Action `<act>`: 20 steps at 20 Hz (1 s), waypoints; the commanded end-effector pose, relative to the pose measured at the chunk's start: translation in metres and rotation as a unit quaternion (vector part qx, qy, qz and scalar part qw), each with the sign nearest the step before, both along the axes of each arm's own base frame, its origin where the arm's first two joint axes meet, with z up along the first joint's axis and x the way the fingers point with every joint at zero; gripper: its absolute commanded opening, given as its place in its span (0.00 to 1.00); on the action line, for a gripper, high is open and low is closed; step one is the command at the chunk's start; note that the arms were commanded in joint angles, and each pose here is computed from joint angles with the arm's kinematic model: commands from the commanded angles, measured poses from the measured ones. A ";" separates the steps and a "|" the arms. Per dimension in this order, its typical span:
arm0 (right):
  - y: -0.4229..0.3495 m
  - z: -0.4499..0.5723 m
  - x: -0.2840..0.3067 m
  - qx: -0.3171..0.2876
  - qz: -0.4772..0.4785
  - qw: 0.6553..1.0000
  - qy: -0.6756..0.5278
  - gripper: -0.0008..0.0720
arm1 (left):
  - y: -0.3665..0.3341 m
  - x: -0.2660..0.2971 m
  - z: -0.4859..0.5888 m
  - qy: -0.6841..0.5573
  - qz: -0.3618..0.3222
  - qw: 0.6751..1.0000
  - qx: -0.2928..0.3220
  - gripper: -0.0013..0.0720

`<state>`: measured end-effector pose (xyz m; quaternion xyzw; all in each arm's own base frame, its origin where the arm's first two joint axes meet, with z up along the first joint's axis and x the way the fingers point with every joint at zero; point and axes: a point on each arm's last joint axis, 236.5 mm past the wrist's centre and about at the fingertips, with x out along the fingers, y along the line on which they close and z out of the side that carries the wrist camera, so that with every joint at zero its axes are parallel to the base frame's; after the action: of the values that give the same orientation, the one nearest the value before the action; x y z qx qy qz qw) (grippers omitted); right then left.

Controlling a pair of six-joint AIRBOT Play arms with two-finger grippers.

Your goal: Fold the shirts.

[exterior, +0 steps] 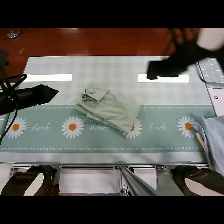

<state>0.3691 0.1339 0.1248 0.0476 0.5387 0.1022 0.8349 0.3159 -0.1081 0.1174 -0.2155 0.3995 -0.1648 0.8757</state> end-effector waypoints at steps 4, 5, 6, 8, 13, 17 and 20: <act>0.007 -0.160 -0.096 0.304 -0.319 0.897 0.045 0.87 | -0.015 -0.005 -0.021 0.020 -0.019 1.000 -0.001 0.04; 0.018 -0.176 -0.104 0.310 -0.314 0.895 0.063 0.87 | -0.019 -0.007 -0.025 0.023 -0.024 0.999 -0.001 0.04; 0.025 -0.189 -0.109 0.291 -0.291 0.908 0.079 0.87 | -0.024 -0.009 -0.029 0.025 -0.030 0.999 -0.002 0.04; 0.035 -0.210 -0.113 0.258 -0.260 0.923 0.116 0.87 | -0.032 -0.015 -0.036 0.033 -0.044 0.999 -0.001 0.04; 0.082 -0.212 -0.090 0.286 -0.190 0.924 0.168 0.87 | -0.041 -0.019 -0.037 0.034 -0.057 0.998 -0.004 0.04; 0.096 -0.227 -0.077 0.280 -0.180 0.921 0.204 0.87 | -0.043 -0.019 -0.036 0.034 -0.056 0.998 -0.010 0.04; 0.108 -0.220 -0.065 0.282 -0.138 0.928 0.199 0.30 | -0.043 -0.019 -0.035 0.034 -0.056 0.998 -0.010 0.04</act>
<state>0.2932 0.2266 -0.0997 0.3843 0.6266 0.0867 0.6724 0.2969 -0.1502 0.0818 -0.2057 0.4386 -0.2092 0.8495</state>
